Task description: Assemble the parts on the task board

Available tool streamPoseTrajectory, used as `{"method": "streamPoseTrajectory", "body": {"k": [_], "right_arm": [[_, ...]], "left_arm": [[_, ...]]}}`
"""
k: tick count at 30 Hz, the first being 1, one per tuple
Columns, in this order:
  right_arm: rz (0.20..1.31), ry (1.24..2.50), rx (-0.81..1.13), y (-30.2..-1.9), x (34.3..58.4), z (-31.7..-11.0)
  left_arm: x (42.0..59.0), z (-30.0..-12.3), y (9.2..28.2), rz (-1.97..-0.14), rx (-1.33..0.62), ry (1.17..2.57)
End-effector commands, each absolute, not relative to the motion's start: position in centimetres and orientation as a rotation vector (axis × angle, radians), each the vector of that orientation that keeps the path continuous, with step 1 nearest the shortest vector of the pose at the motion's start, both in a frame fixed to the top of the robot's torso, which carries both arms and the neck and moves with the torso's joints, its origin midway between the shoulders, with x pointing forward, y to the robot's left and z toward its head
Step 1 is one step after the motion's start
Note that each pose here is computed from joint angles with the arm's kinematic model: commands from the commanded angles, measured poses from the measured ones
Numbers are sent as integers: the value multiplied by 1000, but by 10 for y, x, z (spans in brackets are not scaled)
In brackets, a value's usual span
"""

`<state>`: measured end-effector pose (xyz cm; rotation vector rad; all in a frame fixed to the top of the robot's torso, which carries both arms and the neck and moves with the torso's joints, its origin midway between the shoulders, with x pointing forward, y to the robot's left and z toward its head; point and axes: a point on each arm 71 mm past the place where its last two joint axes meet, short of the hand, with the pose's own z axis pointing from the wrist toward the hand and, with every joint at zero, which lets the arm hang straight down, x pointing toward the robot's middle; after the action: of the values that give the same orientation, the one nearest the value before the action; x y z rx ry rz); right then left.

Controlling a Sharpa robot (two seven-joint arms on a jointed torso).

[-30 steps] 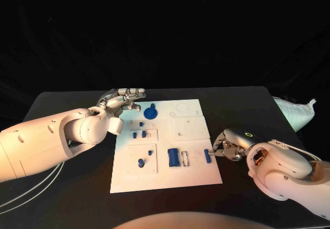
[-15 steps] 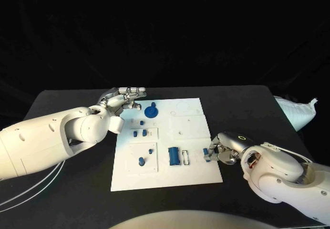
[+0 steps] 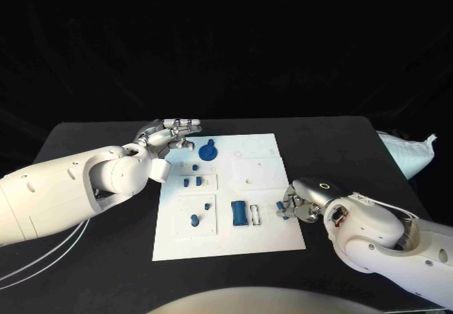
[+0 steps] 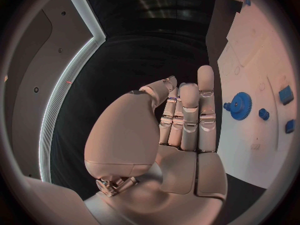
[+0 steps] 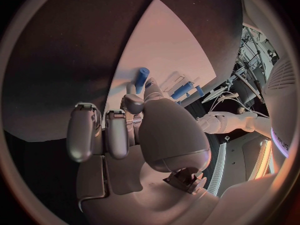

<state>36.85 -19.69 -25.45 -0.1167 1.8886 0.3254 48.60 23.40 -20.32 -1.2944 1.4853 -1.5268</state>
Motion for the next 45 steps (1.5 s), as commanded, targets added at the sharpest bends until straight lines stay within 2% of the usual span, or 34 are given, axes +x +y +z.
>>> {"method": "streamPoseTrajectory", "body": {"k": [1,20,26,37,45], "right_arm": [[244,1901,-270,-192,366,-267],[178,1959,-360,-189,365,-281],[254,1945,-259,-186,363,-276],[485,1894,73,-175,357,-255],[573,1927,210,-165,354,-252]], "left_arm": [[485,-203,232,-1550,-1282,1497],[485,-203,231,-1550,-1279,1508],[485,-203,231,-1550,-1275,1514],[484,-203,230,-1553,-1272,1518],[484,-203,229,-1557,-1271,1520]]}}
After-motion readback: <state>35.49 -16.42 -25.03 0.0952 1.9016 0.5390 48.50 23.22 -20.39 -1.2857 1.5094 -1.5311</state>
